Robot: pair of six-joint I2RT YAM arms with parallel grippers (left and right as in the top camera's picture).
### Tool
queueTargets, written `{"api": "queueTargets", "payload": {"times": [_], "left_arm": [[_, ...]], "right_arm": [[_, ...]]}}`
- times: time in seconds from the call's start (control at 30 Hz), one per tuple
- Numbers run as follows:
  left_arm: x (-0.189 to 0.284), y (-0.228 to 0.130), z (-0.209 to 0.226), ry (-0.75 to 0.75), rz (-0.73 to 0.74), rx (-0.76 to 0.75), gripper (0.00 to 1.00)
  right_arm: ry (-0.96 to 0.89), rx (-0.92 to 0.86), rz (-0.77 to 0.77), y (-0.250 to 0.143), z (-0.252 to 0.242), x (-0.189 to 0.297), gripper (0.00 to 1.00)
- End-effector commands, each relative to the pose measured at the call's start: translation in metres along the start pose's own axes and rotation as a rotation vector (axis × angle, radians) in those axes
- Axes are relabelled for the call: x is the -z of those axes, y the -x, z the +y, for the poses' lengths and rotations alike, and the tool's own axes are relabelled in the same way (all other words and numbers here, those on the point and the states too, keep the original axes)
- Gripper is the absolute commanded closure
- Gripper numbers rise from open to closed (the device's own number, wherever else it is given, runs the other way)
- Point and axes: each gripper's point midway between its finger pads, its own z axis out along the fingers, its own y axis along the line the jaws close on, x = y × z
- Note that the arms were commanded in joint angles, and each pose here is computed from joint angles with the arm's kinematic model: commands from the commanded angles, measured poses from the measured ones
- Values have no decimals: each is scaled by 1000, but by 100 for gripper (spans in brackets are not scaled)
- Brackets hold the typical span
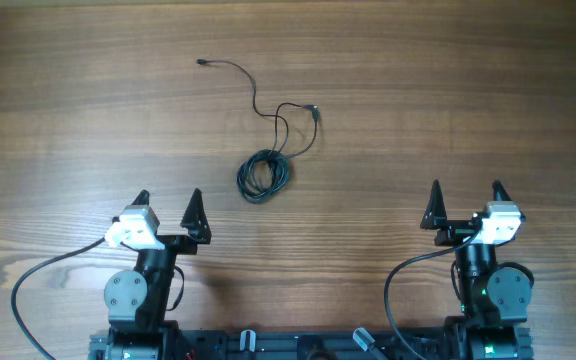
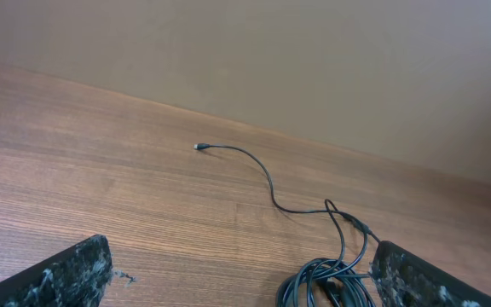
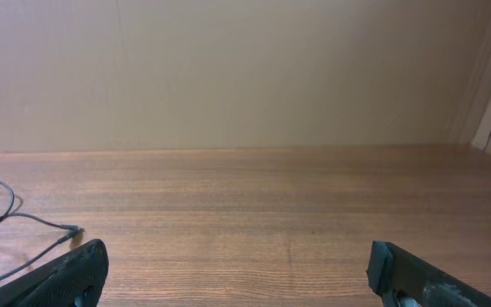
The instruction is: Untangle cables
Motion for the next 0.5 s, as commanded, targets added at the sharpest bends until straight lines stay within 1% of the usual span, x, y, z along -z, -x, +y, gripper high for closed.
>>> {"api": "queueTargets", "payload": {"times": [0.0, 0.47], "left_arm": [[0, -1, 3, 13, 3, -19, 0], [0, -1, 3, 13, 3, -19, 0]], "right_arm": [[-20, -12, -10, 2, -4, 0, 0], [-20, -12, -10, 2, -4, 0, 0]]}}
